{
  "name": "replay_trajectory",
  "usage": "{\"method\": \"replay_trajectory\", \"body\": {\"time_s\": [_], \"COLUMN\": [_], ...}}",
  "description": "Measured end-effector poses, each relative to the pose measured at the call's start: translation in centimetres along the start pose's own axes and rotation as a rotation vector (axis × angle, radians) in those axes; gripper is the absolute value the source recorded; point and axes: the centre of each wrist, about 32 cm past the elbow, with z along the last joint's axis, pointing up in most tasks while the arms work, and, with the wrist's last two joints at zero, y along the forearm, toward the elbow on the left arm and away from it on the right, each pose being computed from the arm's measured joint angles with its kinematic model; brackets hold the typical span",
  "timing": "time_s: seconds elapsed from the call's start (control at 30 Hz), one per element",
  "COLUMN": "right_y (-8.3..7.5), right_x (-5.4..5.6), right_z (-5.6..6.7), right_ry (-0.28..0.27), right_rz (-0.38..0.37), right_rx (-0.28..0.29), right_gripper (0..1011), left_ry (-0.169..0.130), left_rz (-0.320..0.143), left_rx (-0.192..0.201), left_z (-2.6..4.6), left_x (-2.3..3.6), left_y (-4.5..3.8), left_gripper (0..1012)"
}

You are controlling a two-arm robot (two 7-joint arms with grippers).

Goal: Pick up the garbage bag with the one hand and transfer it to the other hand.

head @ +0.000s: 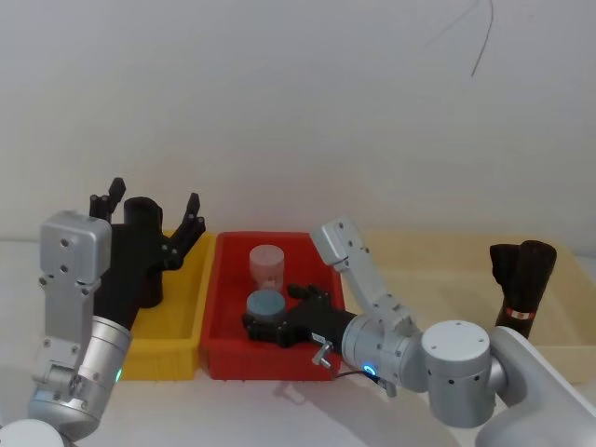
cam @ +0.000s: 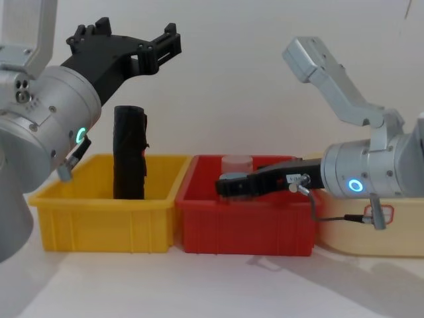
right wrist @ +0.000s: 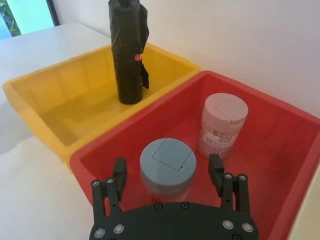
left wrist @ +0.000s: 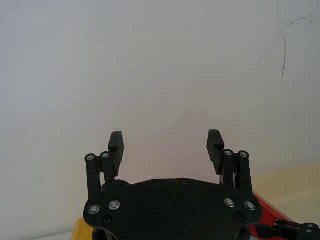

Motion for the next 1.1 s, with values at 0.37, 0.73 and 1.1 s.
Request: {"method": "replay_trajectory", "body": {"time_s": [0.37,0.73,1.1], "right_y": [0.5,0.7,0.4], "right_x": [0.1,0.1,0.3], "right_z": [-0.2,-0.2,0.9], "right_ry": [0.012,0.013,-0.002], "right_rz": [-0.003,-0.013,-0.032], "right_rx": [-0.021,-0.023,0.023], "right_gripper": [916,646,646], "left_ry": [0.0,0.0,0.0], "left_rz": [0.0,0.0,0.0], "left_rx": [0.0,0.0,0.0], "left_z": [0.0,0.0,0.0], "left_x": [0.0,0.0,0.0], "left_y": [0.0,0.0,0.0], "left_gripper": [1001,1001,1001]}}
